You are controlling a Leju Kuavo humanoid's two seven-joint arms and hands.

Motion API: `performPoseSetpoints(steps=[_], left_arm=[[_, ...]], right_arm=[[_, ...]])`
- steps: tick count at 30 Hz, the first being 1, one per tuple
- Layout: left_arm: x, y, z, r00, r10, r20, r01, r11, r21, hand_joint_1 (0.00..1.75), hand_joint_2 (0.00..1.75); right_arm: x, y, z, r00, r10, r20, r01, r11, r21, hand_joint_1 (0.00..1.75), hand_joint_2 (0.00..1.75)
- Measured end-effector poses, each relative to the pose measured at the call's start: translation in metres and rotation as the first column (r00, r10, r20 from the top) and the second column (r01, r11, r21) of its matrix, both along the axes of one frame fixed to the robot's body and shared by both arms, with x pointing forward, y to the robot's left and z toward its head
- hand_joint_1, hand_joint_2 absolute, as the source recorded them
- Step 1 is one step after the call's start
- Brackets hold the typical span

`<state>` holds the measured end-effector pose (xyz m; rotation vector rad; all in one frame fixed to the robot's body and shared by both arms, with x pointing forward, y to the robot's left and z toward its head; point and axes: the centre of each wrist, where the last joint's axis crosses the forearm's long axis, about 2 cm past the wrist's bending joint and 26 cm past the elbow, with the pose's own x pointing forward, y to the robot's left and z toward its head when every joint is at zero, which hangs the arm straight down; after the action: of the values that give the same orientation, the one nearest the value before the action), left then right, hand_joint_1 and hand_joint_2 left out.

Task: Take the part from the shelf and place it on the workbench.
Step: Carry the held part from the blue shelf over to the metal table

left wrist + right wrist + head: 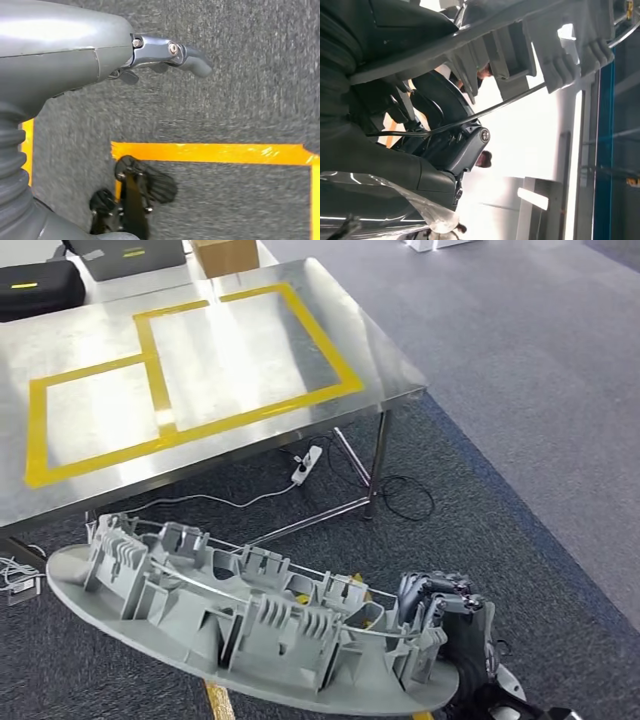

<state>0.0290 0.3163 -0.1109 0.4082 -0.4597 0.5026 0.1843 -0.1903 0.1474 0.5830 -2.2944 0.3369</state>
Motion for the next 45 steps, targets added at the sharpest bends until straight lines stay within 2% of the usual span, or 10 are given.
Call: performPoseSetpoints(steps=[9, 15, 21, 28, 38, 45], left_arm=[[0.002, 0.003, 0.000, 0.999, 0.037, 0.026, -0.037, 0.999, -0.013, 0.00, 1.75], [0.005, -0.005, 0.000, 0.994, -0.057, 0.094, 0.059, 0.998, -0.017, 0.00, 1.75], [0.004, -0.022, -0.001, 0.989, -0.137, 0.057, 0.140, 0.989, -0.045, 0.00, 1.75], [-0.002, -0.036, -0.001, 0.982, -0.186, 0.030, 0.188, 0.980, -0.066, 0.00, 1.75], [-0.004, -0.044, -0.001, 0.981, -0.194, 0.028, 0.195, 0.978, -0.077, 0.00, 1.75], [-0.004, -0.047, -0.001, 0.977, -0.213, 0.024, 0.214, 0.974, -0.079, 0.00, 1.75]], right_arm=[[-0.004, -0.003, -0.002, 1.000, 0.010, -0.001, -0.010, 1.000, -0.014, 1.75, 1.75], [-0.002, -0.004, 0.003, 1.000, -0.028, -0.001, 0.028, 0.999, -0.034, 1.75, 1.75], [0.000, -0.005, 0.010, 0.982, -0.185, 0.022, 0.186, 0.982, -0.019, 1.75, 1.75], [0.003, -0.009, 0.014, 0.906, -0.423, 0.006, 0.423, 0.906, -0.015, 1.75, 1.75], [0.004, -0.014, 0.017, 0.868, -0.497, -0.001, 0.496, 0.868, -0.004, 1.75, 1.75], [0.006, -0.026, 0.016, 0.778, -0.628, -0.026, 0.628, 0.778, 0.015, 1.75, 1.75]])
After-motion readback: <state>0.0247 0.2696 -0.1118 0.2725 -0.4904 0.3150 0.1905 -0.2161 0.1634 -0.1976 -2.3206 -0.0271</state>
